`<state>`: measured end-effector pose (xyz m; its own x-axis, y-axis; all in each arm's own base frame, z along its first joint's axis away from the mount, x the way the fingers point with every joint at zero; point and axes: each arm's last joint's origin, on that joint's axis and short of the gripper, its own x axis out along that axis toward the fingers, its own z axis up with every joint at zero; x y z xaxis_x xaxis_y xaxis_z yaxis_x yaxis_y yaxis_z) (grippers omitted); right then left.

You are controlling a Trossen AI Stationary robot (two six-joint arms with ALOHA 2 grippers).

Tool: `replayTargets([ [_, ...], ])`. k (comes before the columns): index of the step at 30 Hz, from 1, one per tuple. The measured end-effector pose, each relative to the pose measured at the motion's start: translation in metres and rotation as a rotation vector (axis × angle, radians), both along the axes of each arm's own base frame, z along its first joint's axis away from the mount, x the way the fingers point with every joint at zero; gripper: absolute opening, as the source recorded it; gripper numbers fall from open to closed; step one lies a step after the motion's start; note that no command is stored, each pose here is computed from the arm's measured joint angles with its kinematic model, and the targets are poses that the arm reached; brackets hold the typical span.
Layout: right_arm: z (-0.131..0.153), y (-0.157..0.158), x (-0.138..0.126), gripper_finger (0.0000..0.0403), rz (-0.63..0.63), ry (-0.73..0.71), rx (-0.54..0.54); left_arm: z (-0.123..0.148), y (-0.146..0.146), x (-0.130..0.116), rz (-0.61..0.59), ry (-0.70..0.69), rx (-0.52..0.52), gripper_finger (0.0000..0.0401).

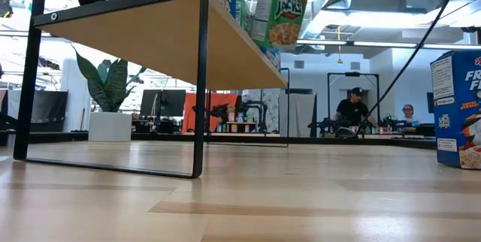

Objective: Stack cereal on shelf
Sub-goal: Put the green cereal box on the shelf aligned with the other green cereal boxes

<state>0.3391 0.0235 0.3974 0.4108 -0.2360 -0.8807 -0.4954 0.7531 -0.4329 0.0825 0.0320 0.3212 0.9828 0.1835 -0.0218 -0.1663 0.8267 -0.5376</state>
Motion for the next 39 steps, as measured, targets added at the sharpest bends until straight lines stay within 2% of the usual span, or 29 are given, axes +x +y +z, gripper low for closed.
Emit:
replayTargets([
  [3,-0.001,-0.001,0.0,0.0125,0.056,0.024,0.01,0.0,0.001,0.0,0.027,-0.002,-0.009,0.0286],
  [10,-0.001,-0.003,0.0,0.0125,0.186,0.052,-0.049,0.0,0.003,-0.001,0.093,-0.004,-0.008,0.0286],
  [20,-0.017,-0.003,0.015,0.0125,0.24,0.108,-0.048,0.0,0.004,-0.001,0.141,-0.006,-0.006,0.0286],
  [30,-0.017,0.001,0.017,0.0127,0.287,0.096,-0.065,0.001,0.004,-0.001,0.154,-0.009,-0.005,0.0286],
  [39,-0.016,0.0,0.018,0.0159,0.288,0.086,-0.057,0.001,0.005,-0.001,0.177,-0.007,0.006,0.0286],
])
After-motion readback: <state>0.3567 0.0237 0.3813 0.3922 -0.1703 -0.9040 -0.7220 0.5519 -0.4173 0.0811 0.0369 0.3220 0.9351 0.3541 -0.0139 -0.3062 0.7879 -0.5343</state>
